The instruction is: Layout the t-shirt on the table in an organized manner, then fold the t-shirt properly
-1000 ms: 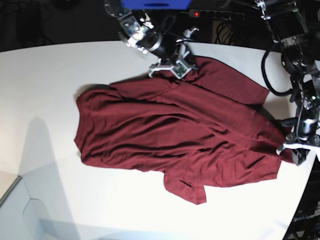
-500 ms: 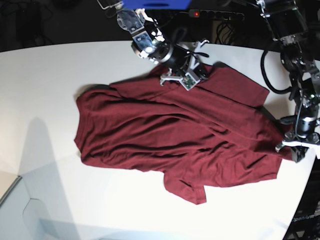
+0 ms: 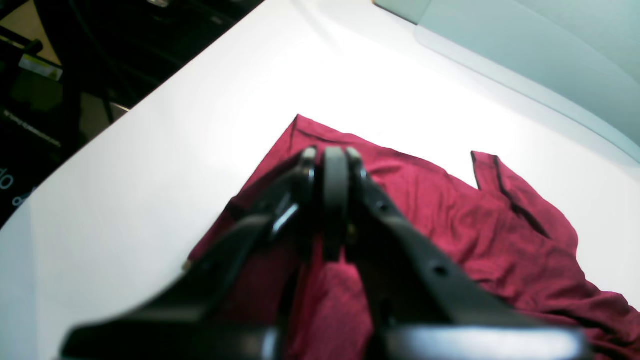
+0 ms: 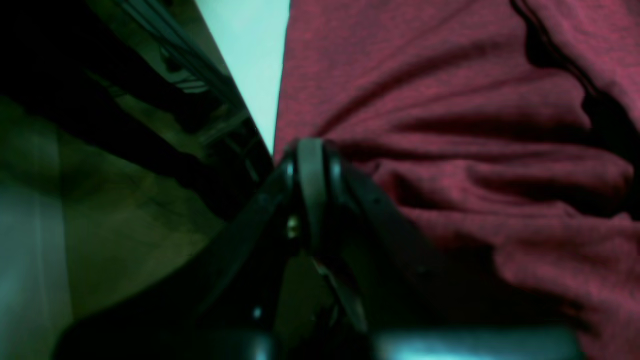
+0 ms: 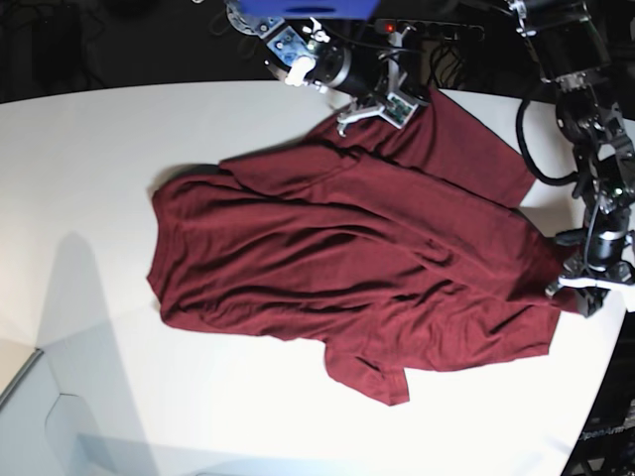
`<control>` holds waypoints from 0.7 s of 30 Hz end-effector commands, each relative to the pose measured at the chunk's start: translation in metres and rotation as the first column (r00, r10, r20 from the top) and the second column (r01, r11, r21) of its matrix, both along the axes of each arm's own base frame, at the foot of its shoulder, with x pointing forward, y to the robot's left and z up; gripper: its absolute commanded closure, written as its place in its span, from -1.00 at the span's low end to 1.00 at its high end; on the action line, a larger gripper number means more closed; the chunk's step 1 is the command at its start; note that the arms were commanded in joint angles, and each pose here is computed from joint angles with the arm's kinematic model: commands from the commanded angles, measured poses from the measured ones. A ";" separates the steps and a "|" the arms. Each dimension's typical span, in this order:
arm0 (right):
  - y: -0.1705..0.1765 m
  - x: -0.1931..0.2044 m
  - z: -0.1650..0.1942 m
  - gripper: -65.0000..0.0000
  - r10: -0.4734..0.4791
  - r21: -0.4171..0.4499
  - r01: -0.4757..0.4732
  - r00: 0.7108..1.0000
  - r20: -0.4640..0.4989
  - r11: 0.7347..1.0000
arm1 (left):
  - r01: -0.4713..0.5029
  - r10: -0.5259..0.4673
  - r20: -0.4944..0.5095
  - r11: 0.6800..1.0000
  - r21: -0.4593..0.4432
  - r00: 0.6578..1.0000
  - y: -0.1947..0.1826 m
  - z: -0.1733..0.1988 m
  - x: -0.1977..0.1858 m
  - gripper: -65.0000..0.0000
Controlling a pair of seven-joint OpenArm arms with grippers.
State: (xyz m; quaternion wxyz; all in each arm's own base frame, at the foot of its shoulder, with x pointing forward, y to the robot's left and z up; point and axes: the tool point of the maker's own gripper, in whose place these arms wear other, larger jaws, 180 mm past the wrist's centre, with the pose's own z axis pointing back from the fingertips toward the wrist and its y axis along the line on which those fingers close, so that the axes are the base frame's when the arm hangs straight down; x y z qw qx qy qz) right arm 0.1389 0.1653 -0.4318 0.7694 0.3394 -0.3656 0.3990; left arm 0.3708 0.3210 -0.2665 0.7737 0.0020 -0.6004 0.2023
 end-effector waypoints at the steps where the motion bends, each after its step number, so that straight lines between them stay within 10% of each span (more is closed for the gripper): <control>1: 0.004 -0.014 0.006 1.00 0.025 0.011 -0.025 1.000 0.008 1.000 | -0.004 0.003 0.048 1.000 0.022 0.999 0.004 0.016 0.003 0.99; 11: -0.019 0.022 0.043 1.00 -0.056 0.050 0.050 0.991 0.125 0.997 | -0.105 0.105 -0.016 0.994 -0.005 0.994 0.040 -0.009 -0.028 0.92; 21: -0.060 0.064 0.044 1.00 -0.195 0.027 0.193 0.968 0.158 0.981 | -0.217 0.214 -0.092 0.976 -0.026 0.972 0.076 -0.041 -0.058 -0.31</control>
